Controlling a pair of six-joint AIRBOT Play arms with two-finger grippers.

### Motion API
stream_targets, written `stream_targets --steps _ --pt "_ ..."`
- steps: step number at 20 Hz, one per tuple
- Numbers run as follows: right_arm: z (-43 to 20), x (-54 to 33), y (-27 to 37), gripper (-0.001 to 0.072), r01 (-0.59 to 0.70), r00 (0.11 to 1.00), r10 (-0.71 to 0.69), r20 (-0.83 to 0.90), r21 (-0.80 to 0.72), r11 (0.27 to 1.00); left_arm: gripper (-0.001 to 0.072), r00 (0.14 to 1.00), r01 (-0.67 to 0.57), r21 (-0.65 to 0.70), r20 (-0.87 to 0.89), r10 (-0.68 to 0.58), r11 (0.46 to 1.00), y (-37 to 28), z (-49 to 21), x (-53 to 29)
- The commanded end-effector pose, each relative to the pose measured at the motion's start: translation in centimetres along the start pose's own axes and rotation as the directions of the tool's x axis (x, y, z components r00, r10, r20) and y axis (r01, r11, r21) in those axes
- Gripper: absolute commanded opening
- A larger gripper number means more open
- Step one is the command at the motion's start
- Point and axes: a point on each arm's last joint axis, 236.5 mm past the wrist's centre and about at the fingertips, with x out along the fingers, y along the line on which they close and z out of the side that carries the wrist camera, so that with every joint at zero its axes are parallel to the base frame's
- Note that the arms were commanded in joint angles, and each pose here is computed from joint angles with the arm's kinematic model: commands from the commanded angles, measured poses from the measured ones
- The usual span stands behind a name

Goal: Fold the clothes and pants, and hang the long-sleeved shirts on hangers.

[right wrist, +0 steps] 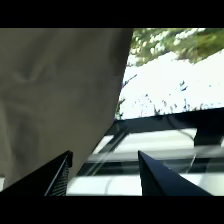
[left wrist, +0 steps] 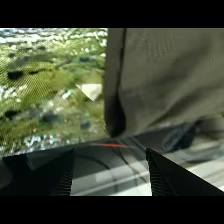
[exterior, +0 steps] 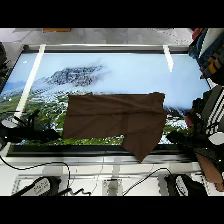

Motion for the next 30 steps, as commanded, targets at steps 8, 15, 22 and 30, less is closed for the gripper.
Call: stream_targets --steps 8,15,22,30 --pt "0.6 0.1 -0.4 0.0475 0.013 0.999 -0.014 0.03 0.013 1.0 0.0473 0.999 0.035 0.041 -0.039 -0.034 0.999 -1.2 -0.5 3.5" --pt "-1.0 -0.1 -3.8 0.0286 0.155 0.987 -0.155 -0.037 -0.018 0.988 0.0014 1.0 -0.023 0.051 0.02 0.022 0.998 0.0 1.2 4.1" --pt "-4.0 3.1 -0.6 0.0343 -0.045 0.964 0.056 -0.259 0.048 0.998 0.0014 0.998 0.016 0.016 0.067 -0.017 1.0 -1.0 2.3 4.1" --pt "-5.9 7.5 -0.1 0.05 -0.135 0.892 0.195 -0.409 0.171 0.976 0.0014 0.997 0.02 0.013 0.07 -0.021 1.0 -1.0 2.4 4.1"
